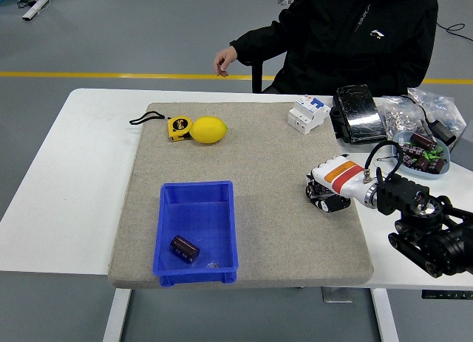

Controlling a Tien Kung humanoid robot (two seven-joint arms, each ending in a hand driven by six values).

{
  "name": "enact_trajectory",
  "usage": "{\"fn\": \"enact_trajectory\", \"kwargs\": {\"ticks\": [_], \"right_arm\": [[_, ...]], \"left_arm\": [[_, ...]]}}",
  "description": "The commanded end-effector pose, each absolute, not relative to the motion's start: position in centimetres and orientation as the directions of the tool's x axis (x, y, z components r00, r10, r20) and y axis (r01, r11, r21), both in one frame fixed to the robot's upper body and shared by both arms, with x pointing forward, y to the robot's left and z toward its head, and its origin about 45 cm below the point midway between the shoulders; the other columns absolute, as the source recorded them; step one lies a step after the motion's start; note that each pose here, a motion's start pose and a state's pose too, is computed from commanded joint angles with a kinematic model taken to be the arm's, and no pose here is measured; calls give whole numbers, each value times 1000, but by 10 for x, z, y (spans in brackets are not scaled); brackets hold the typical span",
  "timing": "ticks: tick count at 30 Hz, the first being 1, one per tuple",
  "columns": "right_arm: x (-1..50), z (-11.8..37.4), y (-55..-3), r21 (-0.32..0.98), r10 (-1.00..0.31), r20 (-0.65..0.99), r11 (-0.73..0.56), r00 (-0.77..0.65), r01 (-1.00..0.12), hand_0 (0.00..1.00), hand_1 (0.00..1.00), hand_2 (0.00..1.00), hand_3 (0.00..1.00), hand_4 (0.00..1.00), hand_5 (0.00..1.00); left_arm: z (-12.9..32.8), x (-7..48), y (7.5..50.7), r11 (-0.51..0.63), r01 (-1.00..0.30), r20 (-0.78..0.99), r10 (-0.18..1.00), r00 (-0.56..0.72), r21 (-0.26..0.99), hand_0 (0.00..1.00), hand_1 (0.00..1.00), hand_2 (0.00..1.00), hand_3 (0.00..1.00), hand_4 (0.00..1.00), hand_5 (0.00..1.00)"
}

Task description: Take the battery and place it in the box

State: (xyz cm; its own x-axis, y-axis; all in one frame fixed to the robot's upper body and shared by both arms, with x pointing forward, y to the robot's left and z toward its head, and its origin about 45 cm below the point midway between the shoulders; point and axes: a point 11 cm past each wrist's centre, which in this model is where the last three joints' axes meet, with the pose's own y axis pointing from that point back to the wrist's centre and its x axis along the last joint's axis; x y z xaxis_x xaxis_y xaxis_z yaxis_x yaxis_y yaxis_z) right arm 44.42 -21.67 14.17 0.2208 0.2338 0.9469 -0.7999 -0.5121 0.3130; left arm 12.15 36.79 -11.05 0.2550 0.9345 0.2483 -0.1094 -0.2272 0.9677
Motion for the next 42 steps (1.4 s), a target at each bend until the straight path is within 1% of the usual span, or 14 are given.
{"fn": "enact_trajectory", "kwargs": {"ticks": [1, 6, 7, 12, 13, 19, 20, 25, 37, 38, 42], "right_arm": [[444, 141, -217, 314, 232, 947, -510, 224, -800, 193, 403, 461, 469, 767, 240], [444, 140, -218, 322, 229, 945, -506, 235, -800, 193, 403, 461, 469, 767, 240], [444, 140, -218, 323, 228, 944, -505, 237, -801, 160, 385, 445, 462, 795, 212], [443, 137, -219, 335, 226, 941, -498, 254, -800, 160, 385, 445, 462, 795, 212], [442, 136, -220, 337, 224, 940, -496, 257, -800, 128, 360, 433, 453, 827, 221], [441, 134, -220, 343, 217, 939, -491, 268, -801, 128, 360, 433, 453, 827, 221], [441, 134, -220, 343, 217, 938, -492, 269, -800, 107, 345, 422, 451, 845, 227], [440, 134, -218, 344, 221, 938, -498, 267, -796, 102, 338, 420, 451, 854, 229], [442, 140, -213, 338, 236, 939, -516, 248, -787, 96, 336, 419, 453, 857, 231], [442, 140, -213, 339, 238, 939, -518, 248, -786, 93, 333, 419, 454, 846, 252], [442, 141, -213, 341, 241, 938, -520, 248, -783, 93, 333, 419, 454, 846, 252]], "left_arm": [[-110, 122, 368, -227, -109, 248, 934, 255, 968, 769, 763, 766, 612, 676, 599], [-110, 122, 368, -226, -111, 248, 935, 254, 968, 769, 763, 766, 612, 676, 599], [-110, 122, 368, -226, -111, 248, 935, 254, 968, 769, 762, 766, 612, 676, 600], [-110, 122, 368, -225, -111, 247, 935, 255, 968, 769, 762, 766, 612, 676, 600], [-110, 122, 368, -225, -111, 247, 935, 255, 968, 769, 765, 765, 613, 676, 600], [-111, 120, 367, -225, -108, 246, 935, 254, 968, 769, 765, 765, 613, 676, 600], [-111, 120, 368, -225, -107, 246, 935, 255, 968, 769, 765, 765, 611, 676, 599], [-111, 119, 368, -226, -103, 245, 935, 256, 969, 769, 765, 765, 612, 675, 599], [-110, 118, 372, -232, -98, 249, 934, 255, 968, 769, 767, 765, 612, 675, 598], [-110, 118, 372, -232, -98, 250, 934, 256, 968, 769, 768, 764, 612, 674, 599], [-110, 118, 374, -235, -97, 252, 934, 255, 967, 769, 768, 764, 612, 674, 599]]}}
